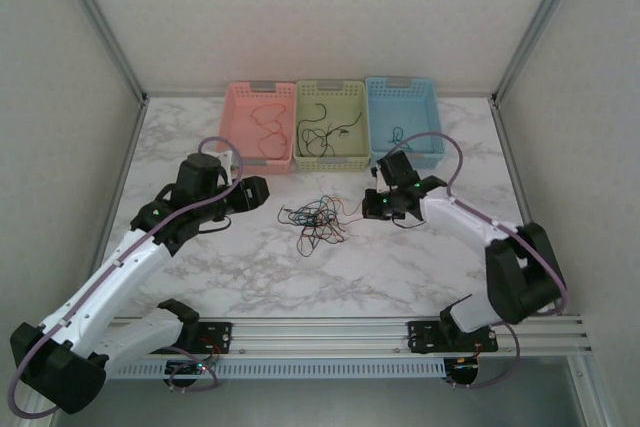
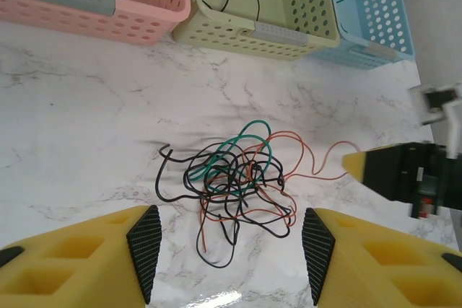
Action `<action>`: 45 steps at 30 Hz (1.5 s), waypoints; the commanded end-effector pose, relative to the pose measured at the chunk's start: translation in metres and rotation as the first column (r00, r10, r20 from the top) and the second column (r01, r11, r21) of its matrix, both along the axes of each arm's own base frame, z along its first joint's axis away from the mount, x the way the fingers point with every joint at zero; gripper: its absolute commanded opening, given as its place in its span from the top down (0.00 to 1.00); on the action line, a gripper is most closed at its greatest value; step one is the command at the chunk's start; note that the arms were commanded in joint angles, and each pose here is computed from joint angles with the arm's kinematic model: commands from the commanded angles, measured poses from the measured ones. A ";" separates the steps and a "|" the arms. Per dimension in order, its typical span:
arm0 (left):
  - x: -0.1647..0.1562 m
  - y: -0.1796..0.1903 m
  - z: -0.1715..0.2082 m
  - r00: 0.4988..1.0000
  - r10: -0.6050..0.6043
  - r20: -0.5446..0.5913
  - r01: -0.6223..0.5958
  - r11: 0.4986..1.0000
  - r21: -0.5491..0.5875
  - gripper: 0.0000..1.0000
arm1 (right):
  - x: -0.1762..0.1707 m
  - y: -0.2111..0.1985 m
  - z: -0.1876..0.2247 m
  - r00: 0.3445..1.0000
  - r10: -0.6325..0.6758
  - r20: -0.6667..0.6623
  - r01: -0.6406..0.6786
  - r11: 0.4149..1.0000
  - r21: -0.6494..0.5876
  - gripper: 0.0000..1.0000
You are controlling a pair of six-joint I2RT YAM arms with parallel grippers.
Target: Untangle the cables
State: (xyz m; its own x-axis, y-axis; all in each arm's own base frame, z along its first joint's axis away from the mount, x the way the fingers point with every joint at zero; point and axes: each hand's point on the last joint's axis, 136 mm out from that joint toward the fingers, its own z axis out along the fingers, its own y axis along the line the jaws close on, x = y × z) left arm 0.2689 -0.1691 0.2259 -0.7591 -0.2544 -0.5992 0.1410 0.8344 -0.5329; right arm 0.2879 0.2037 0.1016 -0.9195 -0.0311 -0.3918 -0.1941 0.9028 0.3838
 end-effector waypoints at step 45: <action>-0.028 -0.115 -0.018 0.887 -0.443 0.126 0.446 0.895 0.008 0.40 | -0.010 0.046 0.221 0.891 0.141 0.431 -0.274 0.925 0.263 1.00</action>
State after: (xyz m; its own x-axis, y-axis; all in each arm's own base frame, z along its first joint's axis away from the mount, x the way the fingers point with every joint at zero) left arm 0.2347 -0.2829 0.2154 -0.7174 0.1206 -0.6862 0.5824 0.6444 -0.4956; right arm 0.2775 0.2554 0.3332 -0.6604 -0.0177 -0.7507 -0.5872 0.6354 0.5015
